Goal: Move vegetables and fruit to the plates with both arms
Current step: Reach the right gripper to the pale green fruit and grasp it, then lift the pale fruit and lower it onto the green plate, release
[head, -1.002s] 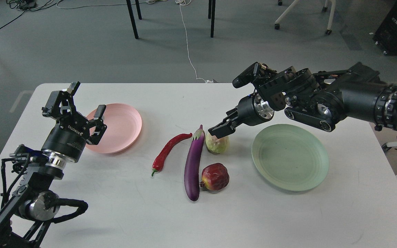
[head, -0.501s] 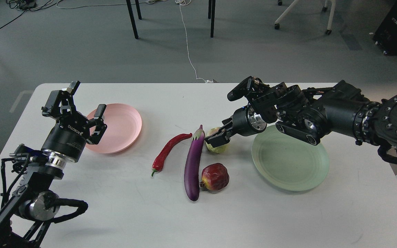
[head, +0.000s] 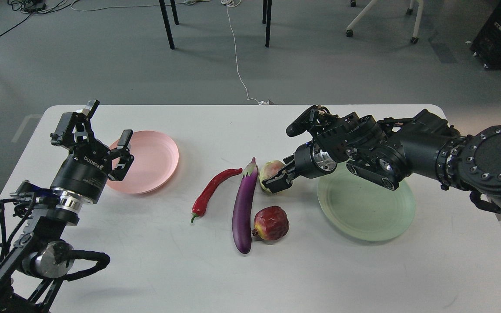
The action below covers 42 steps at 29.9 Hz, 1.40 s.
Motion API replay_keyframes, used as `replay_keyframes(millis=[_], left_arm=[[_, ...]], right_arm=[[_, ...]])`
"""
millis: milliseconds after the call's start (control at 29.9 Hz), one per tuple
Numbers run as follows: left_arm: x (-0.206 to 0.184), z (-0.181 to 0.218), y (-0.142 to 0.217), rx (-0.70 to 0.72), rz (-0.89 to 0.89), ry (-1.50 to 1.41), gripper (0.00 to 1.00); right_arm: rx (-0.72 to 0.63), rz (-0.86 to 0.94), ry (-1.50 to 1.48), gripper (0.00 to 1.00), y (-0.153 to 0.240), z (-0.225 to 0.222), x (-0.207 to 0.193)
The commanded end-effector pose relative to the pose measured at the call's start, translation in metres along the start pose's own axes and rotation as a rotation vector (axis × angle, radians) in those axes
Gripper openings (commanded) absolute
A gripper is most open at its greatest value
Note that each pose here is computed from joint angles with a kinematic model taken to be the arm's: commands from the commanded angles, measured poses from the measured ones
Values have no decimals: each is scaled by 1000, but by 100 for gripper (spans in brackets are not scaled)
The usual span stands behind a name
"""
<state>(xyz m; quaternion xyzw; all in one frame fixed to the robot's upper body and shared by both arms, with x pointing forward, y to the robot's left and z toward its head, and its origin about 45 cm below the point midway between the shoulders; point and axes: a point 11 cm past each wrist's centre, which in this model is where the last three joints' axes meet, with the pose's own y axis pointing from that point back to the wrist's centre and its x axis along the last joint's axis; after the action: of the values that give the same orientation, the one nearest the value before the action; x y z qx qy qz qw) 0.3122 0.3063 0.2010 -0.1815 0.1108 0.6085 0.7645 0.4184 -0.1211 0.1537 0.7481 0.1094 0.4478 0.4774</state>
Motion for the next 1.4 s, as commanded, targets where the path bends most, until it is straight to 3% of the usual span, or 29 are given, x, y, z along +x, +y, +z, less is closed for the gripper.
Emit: replay_keyframes(millis=[0, 67, 134, 334, 568, 869, 1036, 1136, 1236, 1370], left_arm=[[0, 3, 0, -8, 0, -2, 98], [0, 3, 0, -10, 1, -1, 98], [0, 3, 0, -10, 1, -1, 98], [1, 4, -1, -12, 1, -3, 98], [-1, 7, -1, -16, -8, -9, 98], [-3, 6, 2, -14, -12, -2, 98], [-5, 5, 3, -12, -15, 3, 98], [-6, 5, 4, -12, -15, 5, 98], [-7, 6, 5, -15, -17, 5, 98], [-7, 5, 5, -13, -15, 7, 98]], right_arm=[[0, -1, 2, 79, 0, 0, 0], [1, -2, 2, 64, -1, -1, 0], [0, -4, 4, 43, -1, -1, 0], [-21, 0, 12, 43, 11, 8, 5], [-89, 25, 5, 44, 85, 47, 15], [-187, -74, -21, 45, 160, 92, -63], [-203, -105, -84, 48, 165, 102, -99], [-193, -122, -104, 55, 158, 101, -112], [-193, -112, -101, 75, 154, 102, -115], [-194, -104, -98, 91, 154, 102, -114]])
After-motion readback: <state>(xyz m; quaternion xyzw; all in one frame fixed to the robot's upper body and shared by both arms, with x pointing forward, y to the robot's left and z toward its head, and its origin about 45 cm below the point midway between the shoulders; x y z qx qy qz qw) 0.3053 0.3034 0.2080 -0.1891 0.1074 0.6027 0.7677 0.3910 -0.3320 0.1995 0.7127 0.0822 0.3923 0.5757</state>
